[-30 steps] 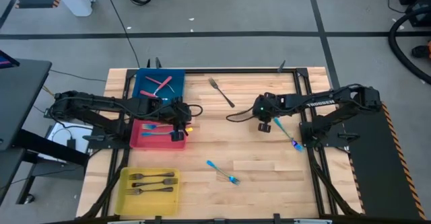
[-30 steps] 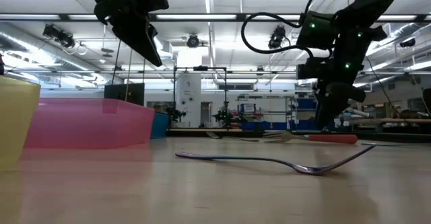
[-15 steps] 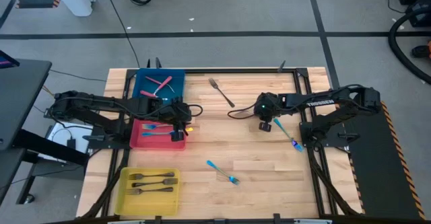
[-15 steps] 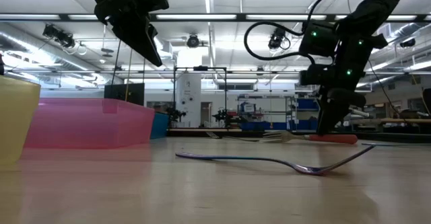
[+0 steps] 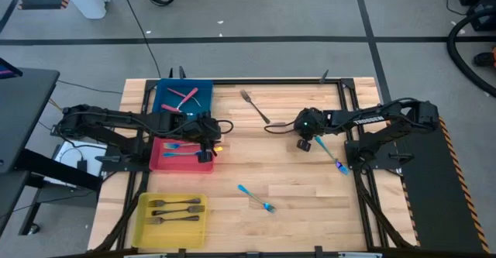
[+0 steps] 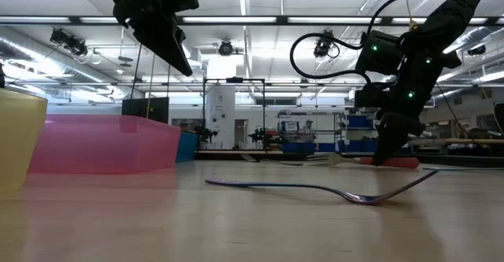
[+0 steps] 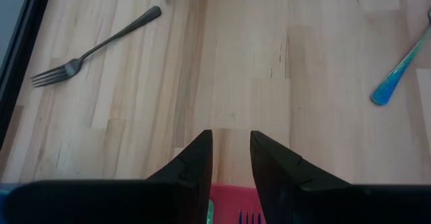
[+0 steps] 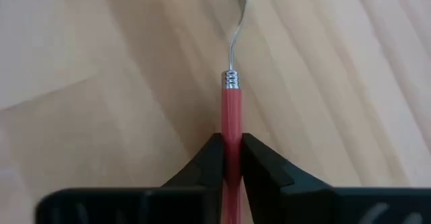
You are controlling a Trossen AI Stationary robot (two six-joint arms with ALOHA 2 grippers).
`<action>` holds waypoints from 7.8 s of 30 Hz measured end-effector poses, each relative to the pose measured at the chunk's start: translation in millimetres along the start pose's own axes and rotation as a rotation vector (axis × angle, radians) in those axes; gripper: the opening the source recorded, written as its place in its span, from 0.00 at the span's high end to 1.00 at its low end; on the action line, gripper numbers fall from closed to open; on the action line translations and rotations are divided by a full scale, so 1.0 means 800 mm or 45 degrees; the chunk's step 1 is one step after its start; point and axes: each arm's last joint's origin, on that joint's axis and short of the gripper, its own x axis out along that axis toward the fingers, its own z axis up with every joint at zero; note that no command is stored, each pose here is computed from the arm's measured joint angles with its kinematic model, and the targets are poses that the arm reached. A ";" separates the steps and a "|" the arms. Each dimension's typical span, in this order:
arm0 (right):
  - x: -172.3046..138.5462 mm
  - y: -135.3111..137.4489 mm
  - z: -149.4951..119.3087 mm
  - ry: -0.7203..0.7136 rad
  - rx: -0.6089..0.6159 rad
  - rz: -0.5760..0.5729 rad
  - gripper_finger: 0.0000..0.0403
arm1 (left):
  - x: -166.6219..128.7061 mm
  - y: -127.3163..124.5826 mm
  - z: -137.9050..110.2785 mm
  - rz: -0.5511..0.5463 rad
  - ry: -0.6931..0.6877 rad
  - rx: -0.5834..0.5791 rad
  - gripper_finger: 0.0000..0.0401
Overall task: Sort silverware by color (type)
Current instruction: Put the pink fork into the blue bin
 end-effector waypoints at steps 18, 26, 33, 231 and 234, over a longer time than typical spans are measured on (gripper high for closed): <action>-0.030 0.007 0.066 -0.575 0.101 0.024 0.93 | 0.001 0.012 0.013 0.037 -0.139 -0.022 0.75; -0.101 0.025 0.106 -1.286 -0.111 0.157 0.93 | 0.000 0.045 0.033 0.139 -0.376 -0.155 0.75; -0.131 0.034 0.113 -1.551 -0.208 0.209 0.93 | -0.012 0.065 0.058 0.162 -0.692 -0.200 0.75; -0.082 0.061 0.155 -1.407 -0.193 0.194 0.81 | 0.012 0.195 -0.078 0.325 0.350 -0.288 0.93; -0.082 0.061 0.155 -1.407 -0.193 0.194 0.81 | 0.020 0.208 -0.089 0.393 0.435 -0.353 0.93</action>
